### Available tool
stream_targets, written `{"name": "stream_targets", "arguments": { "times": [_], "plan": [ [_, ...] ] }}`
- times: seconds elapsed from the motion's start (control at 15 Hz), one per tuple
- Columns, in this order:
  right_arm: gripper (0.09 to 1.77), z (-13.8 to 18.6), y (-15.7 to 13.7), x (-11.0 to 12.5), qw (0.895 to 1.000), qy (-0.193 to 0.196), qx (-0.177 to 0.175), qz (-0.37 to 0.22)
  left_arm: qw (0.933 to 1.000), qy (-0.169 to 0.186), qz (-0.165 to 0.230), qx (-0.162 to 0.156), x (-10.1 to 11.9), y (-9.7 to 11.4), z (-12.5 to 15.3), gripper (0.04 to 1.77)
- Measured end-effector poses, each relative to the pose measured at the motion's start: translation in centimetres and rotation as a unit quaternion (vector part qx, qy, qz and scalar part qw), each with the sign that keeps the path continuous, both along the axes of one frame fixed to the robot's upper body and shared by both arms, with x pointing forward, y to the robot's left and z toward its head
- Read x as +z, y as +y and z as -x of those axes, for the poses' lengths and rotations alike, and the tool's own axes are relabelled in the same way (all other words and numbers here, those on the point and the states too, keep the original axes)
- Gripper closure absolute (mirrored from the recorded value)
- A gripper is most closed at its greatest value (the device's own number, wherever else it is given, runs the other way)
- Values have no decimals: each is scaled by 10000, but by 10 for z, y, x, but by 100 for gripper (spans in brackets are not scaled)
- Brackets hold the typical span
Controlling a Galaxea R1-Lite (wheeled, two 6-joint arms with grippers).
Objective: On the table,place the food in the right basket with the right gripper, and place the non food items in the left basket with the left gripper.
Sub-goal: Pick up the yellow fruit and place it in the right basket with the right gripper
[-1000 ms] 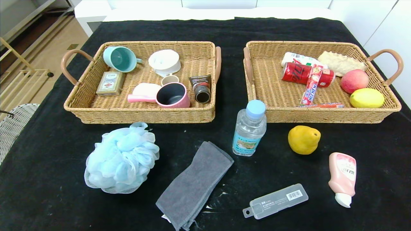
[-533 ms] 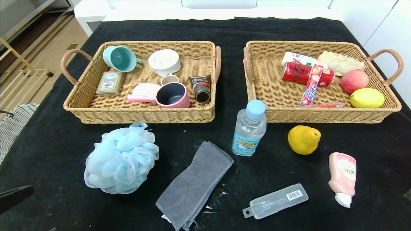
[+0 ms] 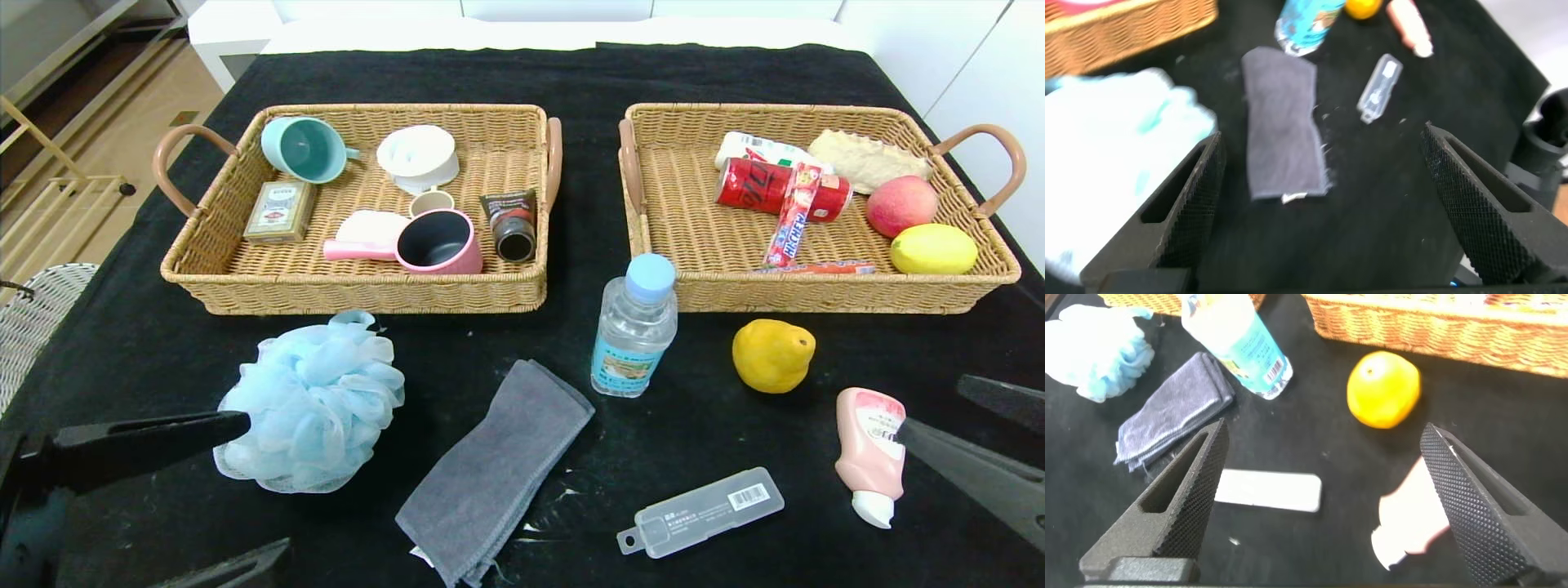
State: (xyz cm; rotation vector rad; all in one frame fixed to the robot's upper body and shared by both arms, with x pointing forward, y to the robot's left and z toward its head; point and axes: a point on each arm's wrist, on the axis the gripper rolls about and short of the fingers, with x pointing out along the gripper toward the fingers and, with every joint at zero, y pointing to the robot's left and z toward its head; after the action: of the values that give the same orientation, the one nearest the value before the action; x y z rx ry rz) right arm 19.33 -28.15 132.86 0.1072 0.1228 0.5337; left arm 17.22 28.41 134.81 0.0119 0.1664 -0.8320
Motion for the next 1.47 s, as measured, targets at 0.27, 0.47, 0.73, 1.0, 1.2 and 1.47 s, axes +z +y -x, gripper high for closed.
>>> {"name": "stream_targets", "arguments": {
  "times": [0.27,0.47,0.73,1.0,1.2,1.47],
  "plan": [
    [15,-7,7,-3,9998,148,122,80,9998,-85,-42,-150,20,-21,-13,9],
    [15,-9,9,-2,9997,157,130,118,9999,-94,-52,-87,22,-30,-22,9],
    [15,-11,10,-2,9995,100,-126,253,9998,-186,3,16,22,-33,-25,9],
    [15,-12,10,-3,9994,126,-134,281,9996,-172,152,-160,25,-31,-19,9],
    [15,-13,9,-2,9988,146,-330,337,9995,-223,156,-146,26,-29,-17,9],
    [15,-17,8,4,9966,316,-615,446,9993,-319,165,128,28,-27,-17,9]
  ]
}}
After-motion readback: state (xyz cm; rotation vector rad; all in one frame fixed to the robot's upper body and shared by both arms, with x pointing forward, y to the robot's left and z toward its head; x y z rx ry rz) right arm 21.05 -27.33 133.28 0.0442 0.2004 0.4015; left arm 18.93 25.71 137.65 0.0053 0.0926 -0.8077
